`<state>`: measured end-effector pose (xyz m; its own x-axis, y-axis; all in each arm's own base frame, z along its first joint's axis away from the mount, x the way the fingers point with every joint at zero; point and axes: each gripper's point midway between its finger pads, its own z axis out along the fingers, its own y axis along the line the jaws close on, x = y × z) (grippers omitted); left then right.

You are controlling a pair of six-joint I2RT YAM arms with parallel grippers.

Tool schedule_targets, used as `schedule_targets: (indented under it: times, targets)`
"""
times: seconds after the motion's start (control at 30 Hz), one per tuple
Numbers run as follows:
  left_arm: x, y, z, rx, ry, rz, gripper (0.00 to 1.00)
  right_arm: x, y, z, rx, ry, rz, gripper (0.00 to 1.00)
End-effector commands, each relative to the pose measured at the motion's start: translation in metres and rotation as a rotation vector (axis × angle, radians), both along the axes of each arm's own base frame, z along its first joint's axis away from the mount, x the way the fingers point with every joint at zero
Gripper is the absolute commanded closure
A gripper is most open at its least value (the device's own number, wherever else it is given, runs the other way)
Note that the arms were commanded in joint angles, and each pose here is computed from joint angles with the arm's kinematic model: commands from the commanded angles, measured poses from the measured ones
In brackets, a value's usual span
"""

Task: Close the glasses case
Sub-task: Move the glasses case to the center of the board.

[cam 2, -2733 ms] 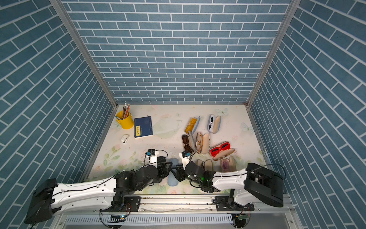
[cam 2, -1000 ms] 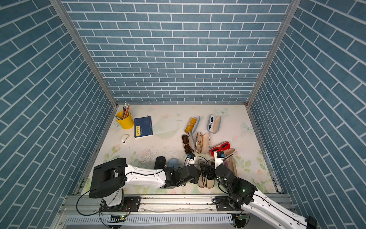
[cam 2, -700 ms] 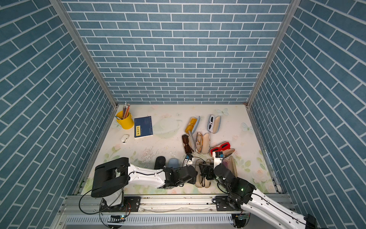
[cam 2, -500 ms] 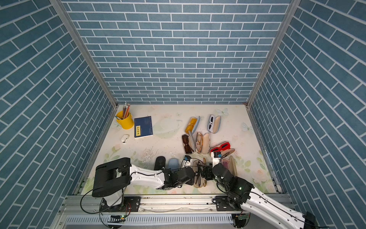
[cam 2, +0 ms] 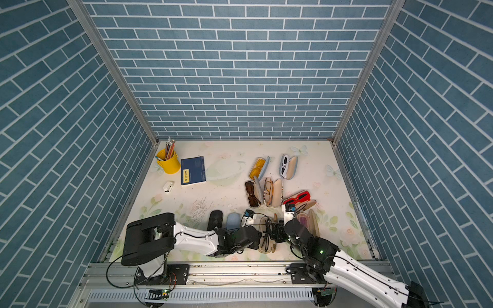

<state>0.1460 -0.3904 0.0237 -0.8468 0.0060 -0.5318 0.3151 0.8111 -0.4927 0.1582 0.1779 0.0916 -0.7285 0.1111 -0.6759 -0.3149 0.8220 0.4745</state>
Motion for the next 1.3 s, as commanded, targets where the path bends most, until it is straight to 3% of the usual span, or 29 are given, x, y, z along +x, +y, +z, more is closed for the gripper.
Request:
schedule_targets:
  times: [0.0, 0.3, 0.8, 1.27]
  targets:
    - [0.001, 0.016, -0.006, 0.032, 0.007, 0.024, 0.81, 0.0, 0.004, 0.002, 0.022, -0.024, 0.024, 0.29]
    - [0.004, 0.032, -0.007, 0.05, -0.001, 0.077, 0.81, -0.007, 0.021, 0.015, 0.114, -0.047, 0.107, 0.32]
    - [0.01, 0.051, 0.005, 0.016, -0.022, 0.16, 0.83, -0.012, 0.032, 0.012, 0.149, -0.028, 0.158, 0.51]
    - [0.009, 0.061, -0.001, -0.014, -0.004, 0.199, 0.84, -0.013, 0.019, 0.018, 0.159, -0.037, 0.114, 0.53]
